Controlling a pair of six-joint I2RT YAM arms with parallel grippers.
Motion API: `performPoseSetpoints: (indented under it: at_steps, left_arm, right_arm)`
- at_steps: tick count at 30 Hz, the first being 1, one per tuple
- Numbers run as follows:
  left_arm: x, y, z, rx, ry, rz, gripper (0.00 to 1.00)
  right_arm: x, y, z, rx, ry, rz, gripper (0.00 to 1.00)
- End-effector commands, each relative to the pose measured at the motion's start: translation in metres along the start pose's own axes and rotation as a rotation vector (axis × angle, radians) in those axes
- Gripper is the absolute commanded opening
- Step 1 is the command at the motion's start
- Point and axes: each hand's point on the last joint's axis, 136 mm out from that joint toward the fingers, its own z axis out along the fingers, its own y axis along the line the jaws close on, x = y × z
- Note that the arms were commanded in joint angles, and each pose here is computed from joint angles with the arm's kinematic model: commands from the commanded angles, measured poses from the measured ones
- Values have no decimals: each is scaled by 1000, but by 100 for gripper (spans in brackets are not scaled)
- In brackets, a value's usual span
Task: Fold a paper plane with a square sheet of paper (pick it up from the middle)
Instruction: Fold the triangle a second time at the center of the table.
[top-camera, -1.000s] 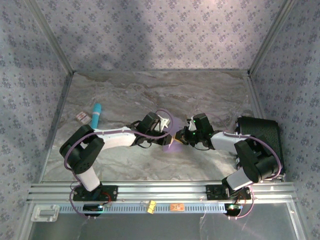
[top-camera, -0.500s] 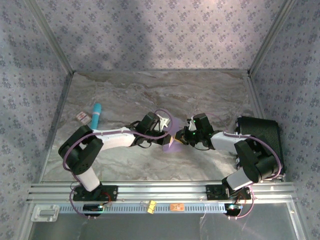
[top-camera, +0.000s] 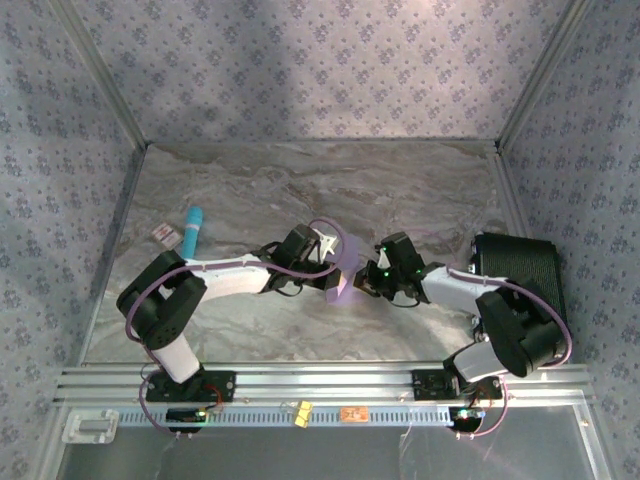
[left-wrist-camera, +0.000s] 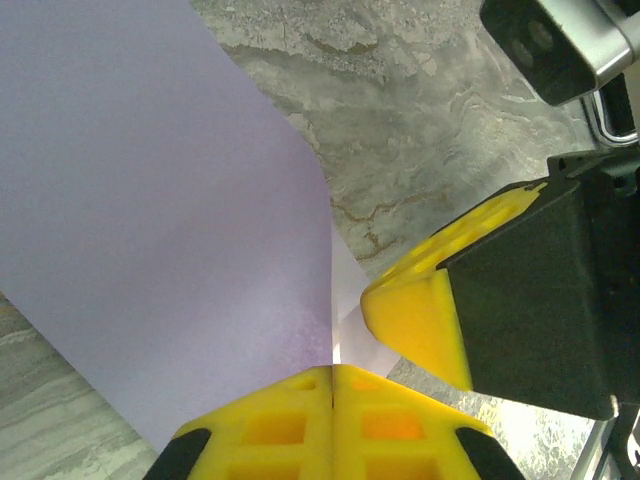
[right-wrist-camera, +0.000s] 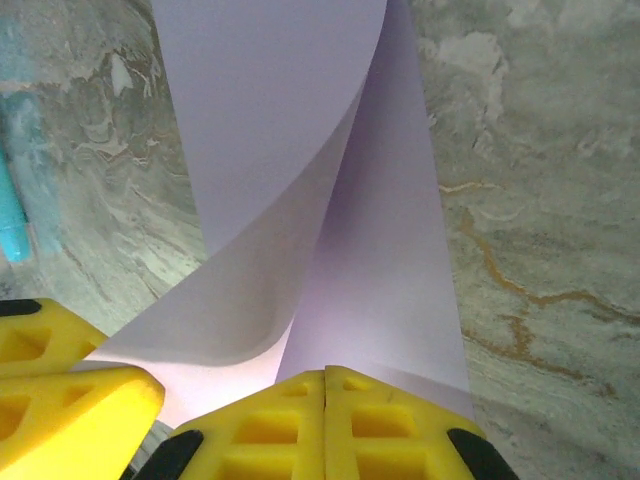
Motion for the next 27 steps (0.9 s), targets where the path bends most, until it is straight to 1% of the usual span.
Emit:
performPoseSetpoints:
  at_steps: [1, 3, 7, 11, 15, 21, 27]
  left_arm:
    - [-6, -2, -2, 2, -2, 3, 0]
    - [-6, -3, -1, 7, 4, 3, 0]
    - [-7, -6, 2, 21, 15, -8, 0]
    - [-9, -8, 5, 27, 14, -13, 0]
    - [-12, -11, 9, 30, 11, -14, 0]
    - [-15, -11, 17, 24, 21, -21, 0]
    - [-15, -10, 19, 20, 23, -23, 0]
  right_arm:
    - [5, -17, 5, 94, 20, -11, 5]
    - [7, -28, 5, 157, 30, -24, 5]
    - [8, -42, 4, 234, 49, -42, 5]
    - [3, -46, 0, 255, 47, -61, 5]
    - [-3, -42, -3, 227, 54, -85, 5]
    - [-13, -37, -7, 225, 50, -109, 6]
    - [-15, -14, -3, 101, 27, -74, 7]
